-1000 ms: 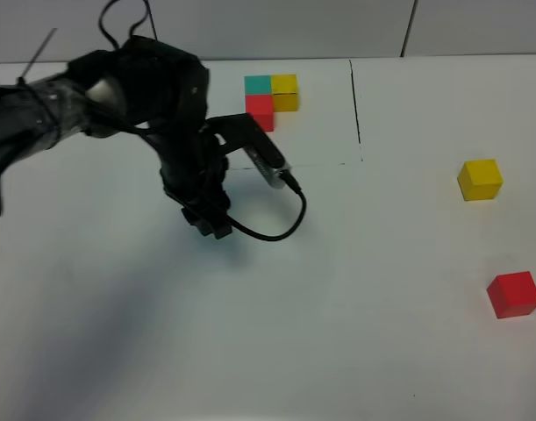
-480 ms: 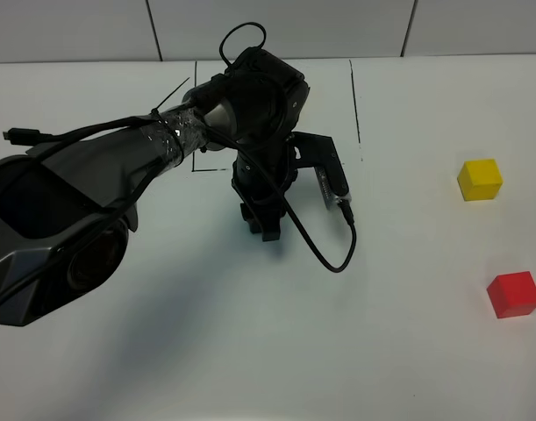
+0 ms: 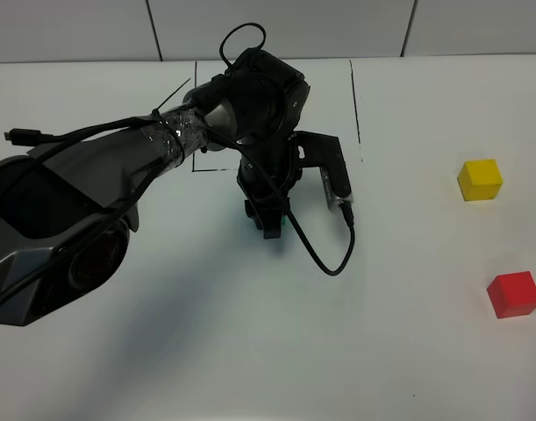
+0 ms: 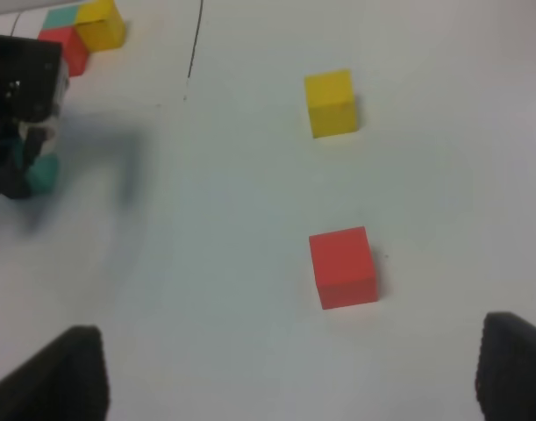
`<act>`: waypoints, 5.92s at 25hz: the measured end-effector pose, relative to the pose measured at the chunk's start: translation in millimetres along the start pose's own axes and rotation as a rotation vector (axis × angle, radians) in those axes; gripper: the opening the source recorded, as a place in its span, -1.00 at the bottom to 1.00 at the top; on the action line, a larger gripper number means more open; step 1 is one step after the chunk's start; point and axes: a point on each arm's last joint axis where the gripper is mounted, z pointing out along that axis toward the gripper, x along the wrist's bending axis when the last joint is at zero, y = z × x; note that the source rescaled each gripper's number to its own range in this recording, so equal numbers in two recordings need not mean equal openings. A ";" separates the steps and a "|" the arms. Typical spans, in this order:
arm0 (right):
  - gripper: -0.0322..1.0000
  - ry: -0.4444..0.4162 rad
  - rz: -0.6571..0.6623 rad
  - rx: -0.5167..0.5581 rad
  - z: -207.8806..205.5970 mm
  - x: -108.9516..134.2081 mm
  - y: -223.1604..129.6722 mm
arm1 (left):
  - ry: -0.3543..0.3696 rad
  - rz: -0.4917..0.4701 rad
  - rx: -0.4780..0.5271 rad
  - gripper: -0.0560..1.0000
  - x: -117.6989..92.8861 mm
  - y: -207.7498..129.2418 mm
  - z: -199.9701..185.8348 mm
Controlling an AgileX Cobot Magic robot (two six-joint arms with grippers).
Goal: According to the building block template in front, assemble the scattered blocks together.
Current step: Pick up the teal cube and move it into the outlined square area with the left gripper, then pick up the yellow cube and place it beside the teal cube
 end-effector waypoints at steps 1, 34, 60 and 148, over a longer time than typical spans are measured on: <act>0.45 0.000 0.000 0.000 0.0 0.0 0.0 | 0.002 0.004 -0.004 -0.89 0.2 0.3 0.0; 0.45 0.000 0.000 0.000 0.0 0.0 0.0 | -0.021 -0.010 -0.083 1.00 -3.8 0.8 -30.7; 0.45 0.000 0.001 0.000 0.0 0.0 0.0 | 0.054 -1.093 -0.122 0.51 21.2 -269.3 -155.6; 0.45 0.073 0.047 0.026 4.1 6.9 3.1 | 0.562 -1.409 -0.858 0.51 -362.4 -336.3 -155.6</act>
